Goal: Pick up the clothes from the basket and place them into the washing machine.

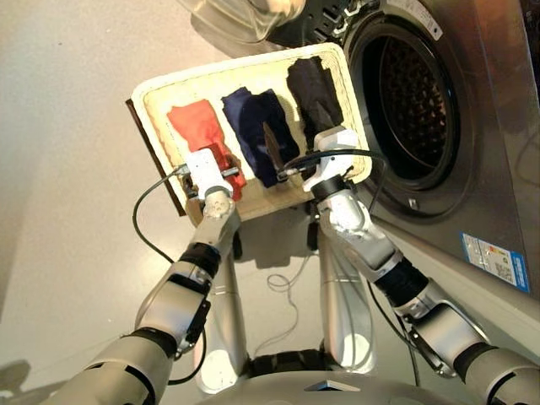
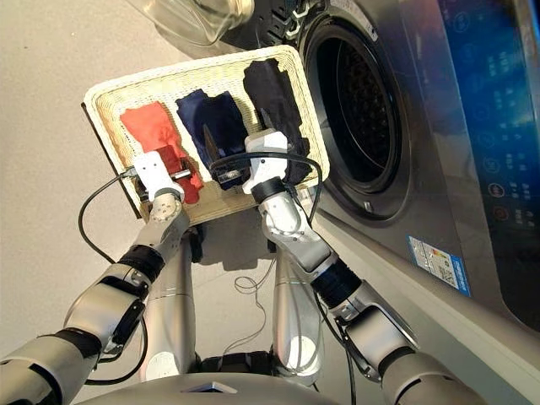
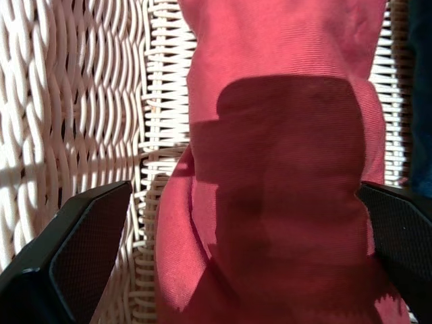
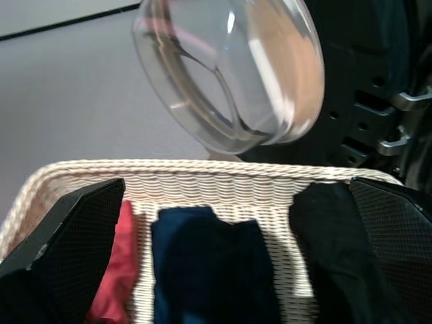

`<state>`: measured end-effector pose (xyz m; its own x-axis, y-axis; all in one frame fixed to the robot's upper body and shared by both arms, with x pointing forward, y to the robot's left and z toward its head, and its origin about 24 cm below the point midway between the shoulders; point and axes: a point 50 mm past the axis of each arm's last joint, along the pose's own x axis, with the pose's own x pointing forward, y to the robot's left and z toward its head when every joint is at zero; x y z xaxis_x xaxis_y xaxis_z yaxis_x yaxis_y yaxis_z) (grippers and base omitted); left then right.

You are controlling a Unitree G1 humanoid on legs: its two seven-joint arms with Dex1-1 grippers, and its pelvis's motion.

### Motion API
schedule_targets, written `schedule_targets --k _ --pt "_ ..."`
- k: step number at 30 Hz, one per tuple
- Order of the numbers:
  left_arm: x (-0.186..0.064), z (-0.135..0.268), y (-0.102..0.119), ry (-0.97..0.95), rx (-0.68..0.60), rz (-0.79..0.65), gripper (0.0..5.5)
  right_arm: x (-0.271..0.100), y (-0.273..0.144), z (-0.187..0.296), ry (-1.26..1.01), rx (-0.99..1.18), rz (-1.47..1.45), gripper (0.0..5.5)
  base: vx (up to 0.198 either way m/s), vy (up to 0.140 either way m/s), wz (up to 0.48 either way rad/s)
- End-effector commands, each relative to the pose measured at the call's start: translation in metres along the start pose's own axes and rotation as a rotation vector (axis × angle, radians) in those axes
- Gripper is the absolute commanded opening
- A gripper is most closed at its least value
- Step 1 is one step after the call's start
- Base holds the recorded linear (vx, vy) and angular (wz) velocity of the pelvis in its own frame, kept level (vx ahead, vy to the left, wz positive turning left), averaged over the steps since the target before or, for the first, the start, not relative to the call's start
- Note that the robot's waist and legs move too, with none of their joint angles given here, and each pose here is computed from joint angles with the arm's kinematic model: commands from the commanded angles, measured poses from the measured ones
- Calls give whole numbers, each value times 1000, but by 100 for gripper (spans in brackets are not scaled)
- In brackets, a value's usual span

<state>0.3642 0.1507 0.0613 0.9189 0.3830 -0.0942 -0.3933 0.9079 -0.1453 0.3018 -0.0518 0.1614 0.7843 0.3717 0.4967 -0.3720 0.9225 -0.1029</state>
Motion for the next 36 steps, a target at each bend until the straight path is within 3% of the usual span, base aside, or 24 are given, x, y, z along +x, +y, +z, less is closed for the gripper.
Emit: schedule_targets --k 1,5,15,27,28,31,32,36 --pt "5 5 4 -12 -25 36 550 3 6 38 -220 30 6 550 0 0 0" --pt "14 5 18 4 44 70 550 4 7 40 -233 46 13 550 0 0 0" --pt "29 17 30 34 -3 80 550 -2 13 47 -246 162 71 550 26 -1 -34" --pt "34 31 25 8 -15 41 550 -4 13 55 -268 212 106 550 -16 4 -100" --pt "35 34 23 -2 -16 37 507 -3 12 56 -274 210 108 550 0 0 0" --pt "33 32 23 0 -15 36 71 -2 13 54 -260 219 109 550 -68 12 74" --pt "32 31 22 -1 -10 31 0 -2 14 54 -256 217 119 550 0 0 0" --pt "27 29 12 -33 11 -17 0 -2 11 51 -241 214 114 550 0 0 0"
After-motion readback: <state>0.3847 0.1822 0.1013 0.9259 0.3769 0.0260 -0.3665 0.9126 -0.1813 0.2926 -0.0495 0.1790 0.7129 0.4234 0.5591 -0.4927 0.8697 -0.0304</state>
